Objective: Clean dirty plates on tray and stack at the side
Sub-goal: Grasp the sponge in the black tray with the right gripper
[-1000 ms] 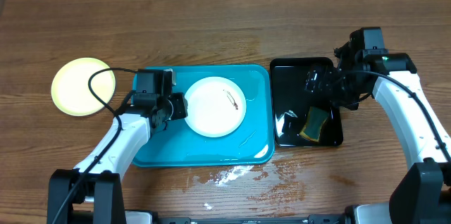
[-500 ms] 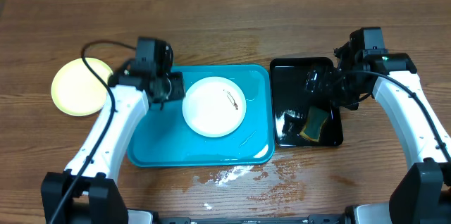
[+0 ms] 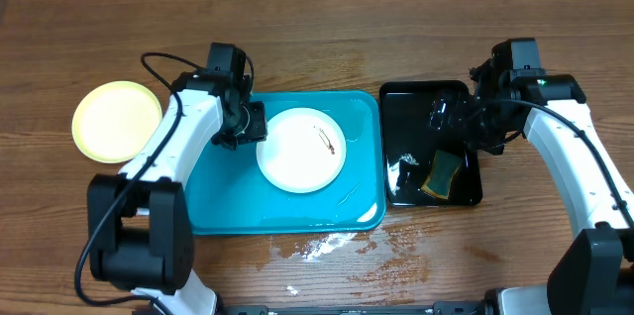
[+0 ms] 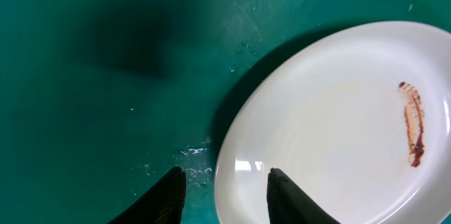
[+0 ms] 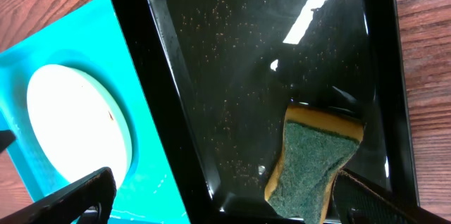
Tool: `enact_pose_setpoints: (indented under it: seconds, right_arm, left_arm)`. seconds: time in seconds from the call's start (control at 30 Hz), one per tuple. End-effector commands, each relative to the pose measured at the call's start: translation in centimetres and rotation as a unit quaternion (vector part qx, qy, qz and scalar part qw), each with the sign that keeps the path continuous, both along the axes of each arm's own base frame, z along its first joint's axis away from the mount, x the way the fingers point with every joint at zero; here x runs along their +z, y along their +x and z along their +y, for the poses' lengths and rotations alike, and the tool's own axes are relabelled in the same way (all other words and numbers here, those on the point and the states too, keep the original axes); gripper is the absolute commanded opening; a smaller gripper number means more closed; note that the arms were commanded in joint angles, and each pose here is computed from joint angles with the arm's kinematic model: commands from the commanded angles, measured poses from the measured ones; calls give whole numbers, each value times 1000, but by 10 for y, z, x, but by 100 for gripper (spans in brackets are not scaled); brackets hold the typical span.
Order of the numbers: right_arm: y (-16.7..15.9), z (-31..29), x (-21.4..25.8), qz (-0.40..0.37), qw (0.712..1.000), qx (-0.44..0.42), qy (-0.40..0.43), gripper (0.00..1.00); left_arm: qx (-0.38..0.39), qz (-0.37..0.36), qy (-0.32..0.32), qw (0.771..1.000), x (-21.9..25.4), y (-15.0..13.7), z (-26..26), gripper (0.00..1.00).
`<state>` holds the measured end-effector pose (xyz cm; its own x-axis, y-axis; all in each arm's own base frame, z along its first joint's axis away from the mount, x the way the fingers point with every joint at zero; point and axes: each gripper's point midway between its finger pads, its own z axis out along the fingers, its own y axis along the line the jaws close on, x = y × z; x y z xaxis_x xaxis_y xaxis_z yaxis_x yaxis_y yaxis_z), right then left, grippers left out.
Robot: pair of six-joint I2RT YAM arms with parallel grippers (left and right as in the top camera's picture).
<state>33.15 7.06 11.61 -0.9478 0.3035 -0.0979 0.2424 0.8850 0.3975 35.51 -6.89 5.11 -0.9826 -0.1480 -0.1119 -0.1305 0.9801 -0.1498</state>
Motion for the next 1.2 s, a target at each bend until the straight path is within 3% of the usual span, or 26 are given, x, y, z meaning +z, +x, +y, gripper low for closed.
enact_pose_setpoints:
  seconds: [0.0,0.23,0.53,0.73,0.77,0.8,0.9,1.0,1.13,1.17]
  right_arm:
    - [3,0,5,-9,1000,-1,0,100]
    - [3,0,5,-9,1000,-1,0,100]
    - [17,1,9,-41,999,-2,1,100]
    - [7,13,12,-21,999,7,37,100]
    - [4,14,11,-11,999,1,39,99]
    - [2,15,10,-6,999,4,38,91]
    - [-7,21,5,8,1000,16,12,81]
    - [-29,-2,-13,58,988,-58,-131,82]
    - [-44,-6,-23,81,979,-87,-168,83]
    - [-46,-7,-26,84,977,-93,-174,83]
  left_arm:
    - [-7,38,-12,999,-23,-7,-10,29]
    - [-7,75,-6,997,-49,-14,-9,29]
    - [-12,91,-3,996,-66,-17,-13,15]
    - [-13,86,-9,996,-65,-14,-15,8]
    - [-13,87,-9,996,-65,-15,-15,6]
    - [-12,87,-9,996,-65,-15,-15,6]
    - [-14,87,-9,996,-65,-15,-15,9]
    - [-64,63,-8,996,-65,-7,-16,15]
    - [-101,47,-7,994,-65,-2,-17,25]
    - [-105,46,-7,993,-65,-2,-17,33]
